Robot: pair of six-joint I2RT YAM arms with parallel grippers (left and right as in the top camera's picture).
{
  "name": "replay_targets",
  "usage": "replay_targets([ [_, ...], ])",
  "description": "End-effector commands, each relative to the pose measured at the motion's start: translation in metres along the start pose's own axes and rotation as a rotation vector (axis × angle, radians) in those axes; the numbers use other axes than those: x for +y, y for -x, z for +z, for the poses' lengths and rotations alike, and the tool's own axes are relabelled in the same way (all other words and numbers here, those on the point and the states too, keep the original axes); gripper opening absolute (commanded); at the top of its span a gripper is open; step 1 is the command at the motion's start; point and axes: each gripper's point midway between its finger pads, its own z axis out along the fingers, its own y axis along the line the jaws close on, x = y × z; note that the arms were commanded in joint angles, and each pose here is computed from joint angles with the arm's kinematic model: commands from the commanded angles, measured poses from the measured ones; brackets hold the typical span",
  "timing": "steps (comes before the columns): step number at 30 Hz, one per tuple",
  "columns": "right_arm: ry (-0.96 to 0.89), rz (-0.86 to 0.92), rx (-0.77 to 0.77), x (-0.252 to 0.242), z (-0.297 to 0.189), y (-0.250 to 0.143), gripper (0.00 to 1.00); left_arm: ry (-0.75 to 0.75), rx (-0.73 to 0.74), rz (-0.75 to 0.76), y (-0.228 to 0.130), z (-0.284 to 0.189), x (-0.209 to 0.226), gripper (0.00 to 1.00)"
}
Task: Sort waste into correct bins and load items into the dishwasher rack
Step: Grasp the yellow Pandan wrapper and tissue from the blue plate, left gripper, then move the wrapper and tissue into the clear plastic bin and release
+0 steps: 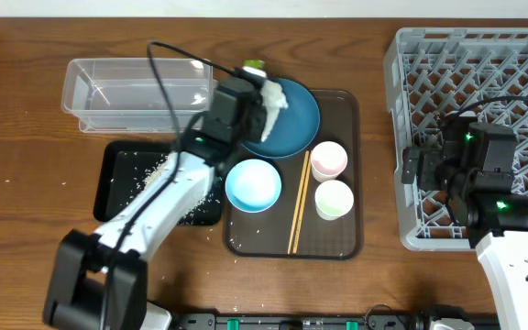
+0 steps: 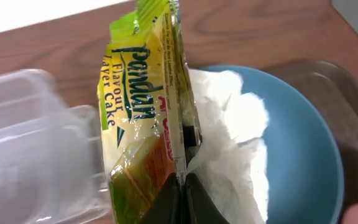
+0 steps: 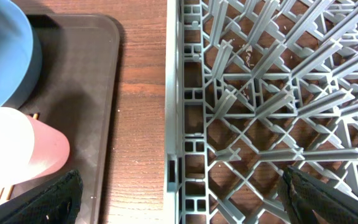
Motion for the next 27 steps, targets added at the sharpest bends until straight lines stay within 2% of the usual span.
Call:
replay_targets([
  [1,0.020,-0.001,-0.019,0.007,-0.004,0.008,0.99,0.077,-0.045,-0.042,0.016,-0.013,0.033,0.06],
  [6,0.020,-0.001,-0.019,0.007,-0.004,0.008,0.99,0.170,-0.084,-0.118,0.025,-0.026,0.088,0.06],
  [14,0.020,0.000,-0.019,0.007,-0.004,0.008,0.99,0.326,-0.079,-0.235,0.013,-0.040,0.175,0.06],
  [17,0.020,0.000,-0.019,0.007,-0.004,0.008,0.99,0.352,-0.079,-0.258,0.008,-0.037,0.190,0.06],
  [27,0.020,0.000,-0.015,0.007,-0.004,0.007,0.99,0.355,-0.078,-0.261,-0.001,-0.001,0.199,0.07],
])
